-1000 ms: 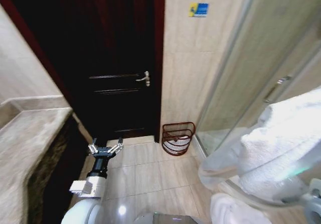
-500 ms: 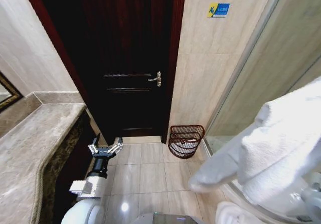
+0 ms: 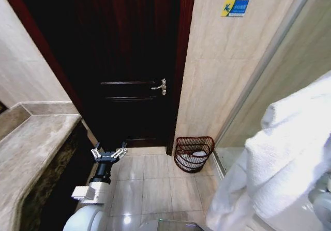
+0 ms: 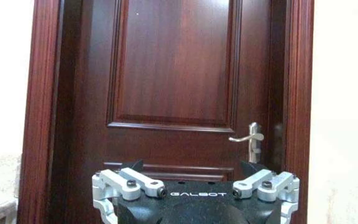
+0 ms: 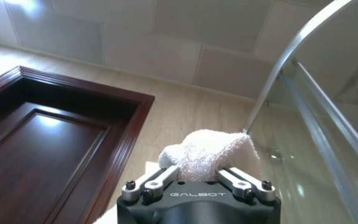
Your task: Discard the used towel into the hamper.
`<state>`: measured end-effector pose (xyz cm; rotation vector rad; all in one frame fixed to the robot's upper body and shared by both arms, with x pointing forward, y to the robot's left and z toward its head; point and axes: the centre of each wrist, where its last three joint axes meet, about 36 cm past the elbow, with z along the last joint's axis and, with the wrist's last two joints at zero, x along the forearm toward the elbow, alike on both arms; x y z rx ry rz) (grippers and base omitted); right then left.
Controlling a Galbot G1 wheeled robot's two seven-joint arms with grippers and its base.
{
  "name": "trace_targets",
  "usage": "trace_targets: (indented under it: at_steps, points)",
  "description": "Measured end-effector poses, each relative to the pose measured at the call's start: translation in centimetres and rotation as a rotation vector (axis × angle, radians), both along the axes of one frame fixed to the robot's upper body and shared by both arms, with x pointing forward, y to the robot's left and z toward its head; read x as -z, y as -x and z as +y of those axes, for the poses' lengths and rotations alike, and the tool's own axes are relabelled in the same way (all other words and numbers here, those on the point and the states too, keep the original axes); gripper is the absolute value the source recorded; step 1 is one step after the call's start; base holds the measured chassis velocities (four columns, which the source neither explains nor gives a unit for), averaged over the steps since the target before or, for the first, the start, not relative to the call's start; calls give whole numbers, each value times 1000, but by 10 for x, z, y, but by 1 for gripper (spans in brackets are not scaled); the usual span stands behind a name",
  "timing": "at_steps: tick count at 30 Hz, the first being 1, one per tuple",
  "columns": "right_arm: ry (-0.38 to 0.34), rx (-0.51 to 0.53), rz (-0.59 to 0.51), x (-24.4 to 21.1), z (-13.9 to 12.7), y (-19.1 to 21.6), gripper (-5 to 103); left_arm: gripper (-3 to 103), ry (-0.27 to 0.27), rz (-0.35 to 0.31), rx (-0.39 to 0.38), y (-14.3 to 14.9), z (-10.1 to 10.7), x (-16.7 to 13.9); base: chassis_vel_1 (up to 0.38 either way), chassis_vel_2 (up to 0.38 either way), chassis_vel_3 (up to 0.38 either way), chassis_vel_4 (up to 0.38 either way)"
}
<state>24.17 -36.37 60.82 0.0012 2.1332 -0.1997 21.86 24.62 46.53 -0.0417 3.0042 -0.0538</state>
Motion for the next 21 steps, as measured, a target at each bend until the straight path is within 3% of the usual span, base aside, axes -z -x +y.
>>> trace_targets:
  at_steps: [21]
  points:
    - [23, -18, -15, -4, -1, -2, 8, 100, 0, 0, 0, 0, 0, 0, 10, -17, -14, 10]
